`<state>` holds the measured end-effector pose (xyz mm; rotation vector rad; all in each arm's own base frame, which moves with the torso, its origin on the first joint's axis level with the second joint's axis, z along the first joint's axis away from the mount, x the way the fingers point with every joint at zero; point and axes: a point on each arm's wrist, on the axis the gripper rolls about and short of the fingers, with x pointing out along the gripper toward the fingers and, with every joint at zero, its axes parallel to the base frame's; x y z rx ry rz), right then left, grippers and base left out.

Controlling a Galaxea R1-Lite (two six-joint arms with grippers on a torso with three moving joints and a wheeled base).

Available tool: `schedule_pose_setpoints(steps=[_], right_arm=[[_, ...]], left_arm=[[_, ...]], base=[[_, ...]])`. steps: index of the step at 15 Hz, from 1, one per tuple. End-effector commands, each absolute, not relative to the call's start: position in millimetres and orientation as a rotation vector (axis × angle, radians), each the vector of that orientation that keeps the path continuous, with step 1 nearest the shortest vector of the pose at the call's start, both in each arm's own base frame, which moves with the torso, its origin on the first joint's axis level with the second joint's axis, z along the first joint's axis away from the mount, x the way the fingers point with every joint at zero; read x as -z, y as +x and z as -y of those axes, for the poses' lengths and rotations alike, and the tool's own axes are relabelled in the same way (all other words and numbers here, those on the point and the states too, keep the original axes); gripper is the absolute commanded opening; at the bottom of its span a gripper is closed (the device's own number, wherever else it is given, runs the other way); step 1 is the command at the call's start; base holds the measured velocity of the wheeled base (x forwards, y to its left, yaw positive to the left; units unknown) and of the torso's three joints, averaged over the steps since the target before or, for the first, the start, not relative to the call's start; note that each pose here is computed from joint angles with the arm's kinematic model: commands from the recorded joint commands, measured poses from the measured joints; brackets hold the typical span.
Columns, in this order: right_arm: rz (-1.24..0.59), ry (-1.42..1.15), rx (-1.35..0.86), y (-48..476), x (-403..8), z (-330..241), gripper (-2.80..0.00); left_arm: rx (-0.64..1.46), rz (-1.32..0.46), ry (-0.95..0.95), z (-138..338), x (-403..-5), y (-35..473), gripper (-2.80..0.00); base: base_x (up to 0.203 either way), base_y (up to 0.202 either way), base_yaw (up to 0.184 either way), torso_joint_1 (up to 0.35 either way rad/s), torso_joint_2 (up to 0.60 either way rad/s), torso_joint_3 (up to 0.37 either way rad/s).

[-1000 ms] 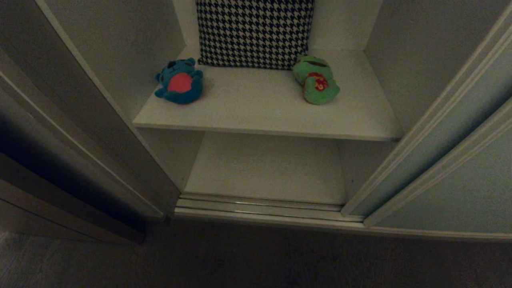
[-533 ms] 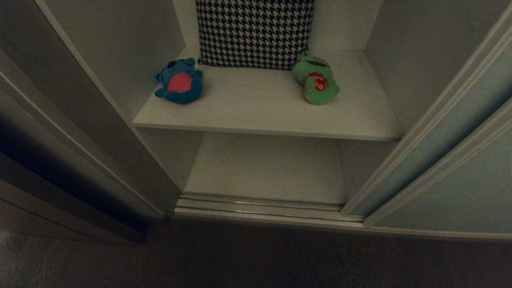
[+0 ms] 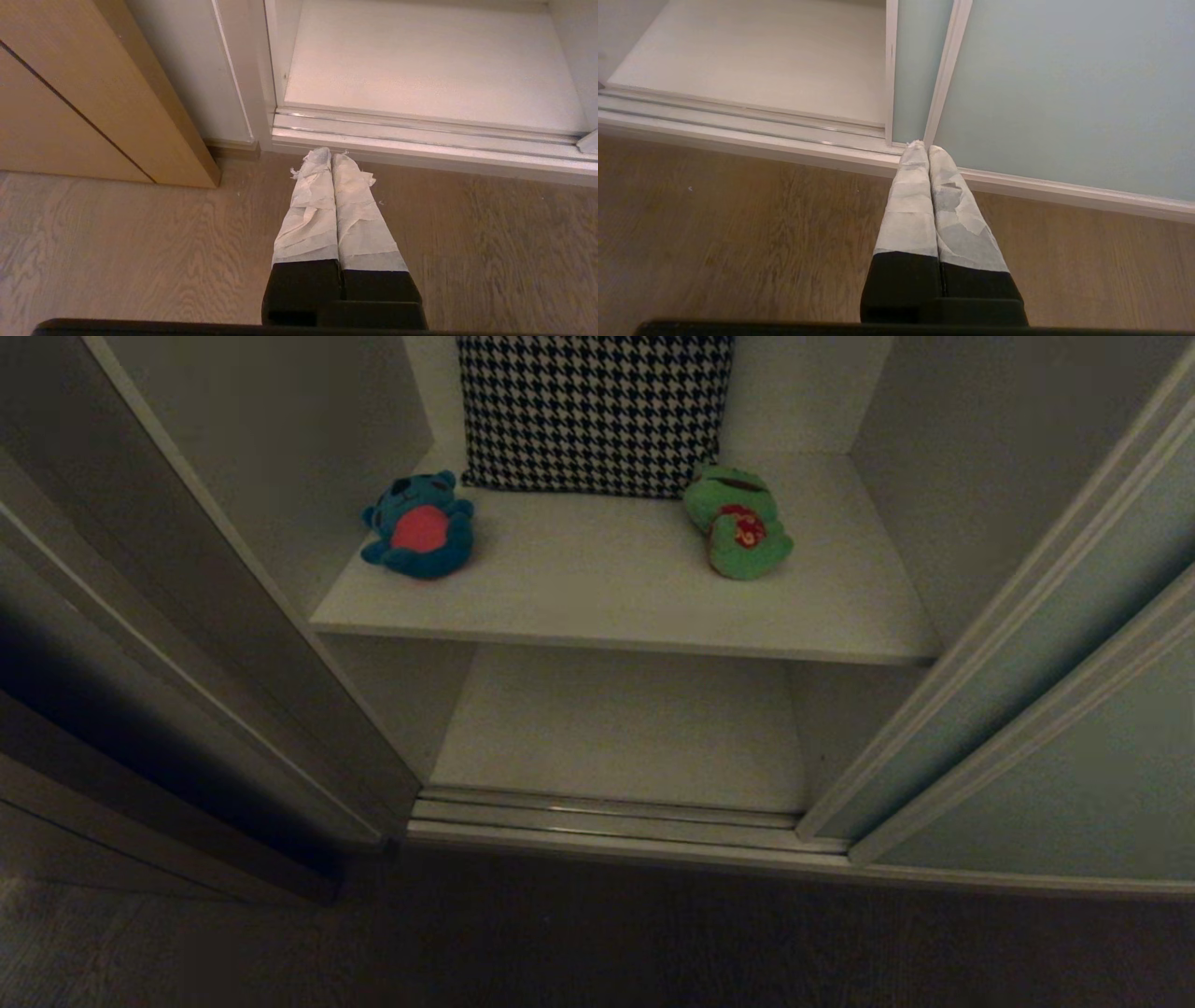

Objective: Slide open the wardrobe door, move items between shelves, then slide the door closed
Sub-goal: Close the door

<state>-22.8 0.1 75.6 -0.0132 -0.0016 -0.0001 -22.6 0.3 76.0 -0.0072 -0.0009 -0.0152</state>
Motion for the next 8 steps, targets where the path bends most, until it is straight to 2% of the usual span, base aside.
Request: schedule_pose_setpoints(steps=[1, 6, 8], right_arm=[[-0.009, -0.005, 0.003, -23.4, -75.8, -0.1, -2.8], [-0.002, -0.022, 0.018, -26.1, -82.5, 0.3, -2.8], [0.062, -0.015, 0.013, -36.2, -123.0, 0.1, -2.8]], left_arm=[[0.015, 0.0, -0.008, -0.3, -76.1, -22.4, -2.8], [0.015, 0.0, -0.008, -0.3, -76.1, -22.4, -2.8], [0.015, 0.0, -0.008, -0.3, -76.1, -22.4, -2.8]], base=[[0.0, 0.0, 0.0, 0.0, 0.0, 0.0], [0.0, 0.0, 0.0, 0.0, 0.0, 0.0], [0.0, 0.0, 0.0, 0.0, 0.0, 0.0]])
